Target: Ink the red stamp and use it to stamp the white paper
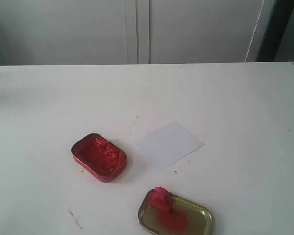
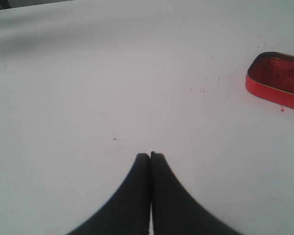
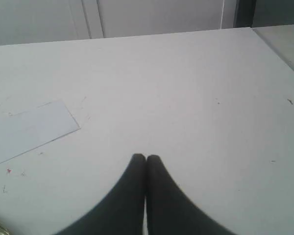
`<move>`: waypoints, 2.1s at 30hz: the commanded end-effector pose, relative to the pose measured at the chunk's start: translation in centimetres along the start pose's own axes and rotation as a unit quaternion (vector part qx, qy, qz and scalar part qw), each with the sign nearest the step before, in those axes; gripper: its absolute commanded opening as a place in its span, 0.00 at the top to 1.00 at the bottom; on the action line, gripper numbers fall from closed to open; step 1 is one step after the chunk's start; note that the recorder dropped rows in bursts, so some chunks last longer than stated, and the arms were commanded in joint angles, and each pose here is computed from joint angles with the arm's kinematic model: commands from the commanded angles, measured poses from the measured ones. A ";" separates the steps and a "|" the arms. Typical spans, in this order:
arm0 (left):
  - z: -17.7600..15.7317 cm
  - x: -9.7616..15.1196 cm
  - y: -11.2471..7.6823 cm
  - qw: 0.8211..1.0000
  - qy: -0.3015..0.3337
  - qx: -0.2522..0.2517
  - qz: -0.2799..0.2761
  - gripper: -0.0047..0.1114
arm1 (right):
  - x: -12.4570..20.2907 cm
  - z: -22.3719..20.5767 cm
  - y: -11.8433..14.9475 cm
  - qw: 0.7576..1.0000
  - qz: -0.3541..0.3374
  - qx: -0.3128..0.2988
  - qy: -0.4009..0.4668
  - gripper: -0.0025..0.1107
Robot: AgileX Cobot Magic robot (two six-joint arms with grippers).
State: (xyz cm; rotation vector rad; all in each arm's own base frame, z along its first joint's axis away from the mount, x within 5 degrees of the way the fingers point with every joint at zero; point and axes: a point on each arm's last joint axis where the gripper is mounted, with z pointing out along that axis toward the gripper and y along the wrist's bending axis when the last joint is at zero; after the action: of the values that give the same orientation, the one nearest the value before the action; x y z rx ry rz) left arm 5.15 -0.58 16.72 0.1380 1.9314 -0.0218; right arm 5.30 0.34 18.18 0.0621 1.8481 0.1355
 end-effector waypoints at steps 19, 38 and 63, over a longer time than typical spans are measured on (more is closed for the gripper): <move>0.0 0.1 0.0 1.000 -0.003 0.000 -0.003 0.96 | -3.0 -0.5 0.4 0.984 -0.004 -0.019 -0.176 0.98; 0.0 0.1 0.0 1.000 -0.003 0.000 -0.003 0.96 | -3.0 -0.5 0.4 0.984 -0.029 -0.015 -0.177 0.98; 0.0 0.1 0.0 1.000 -0.003 0.000 -0.003 0.96 | -4.6 -1.3 0.6 0.981 -0.029 -0.016 -0.189 0.98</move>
State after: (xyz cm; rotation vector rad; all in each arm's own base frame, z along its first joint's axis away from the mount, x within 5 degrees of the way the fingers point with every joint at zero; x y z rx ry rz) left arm 5.15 -0.58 16.72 0.1380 1.9314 -0.0218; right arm 5.49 0.35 22.27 0.0178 1.4499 0.1240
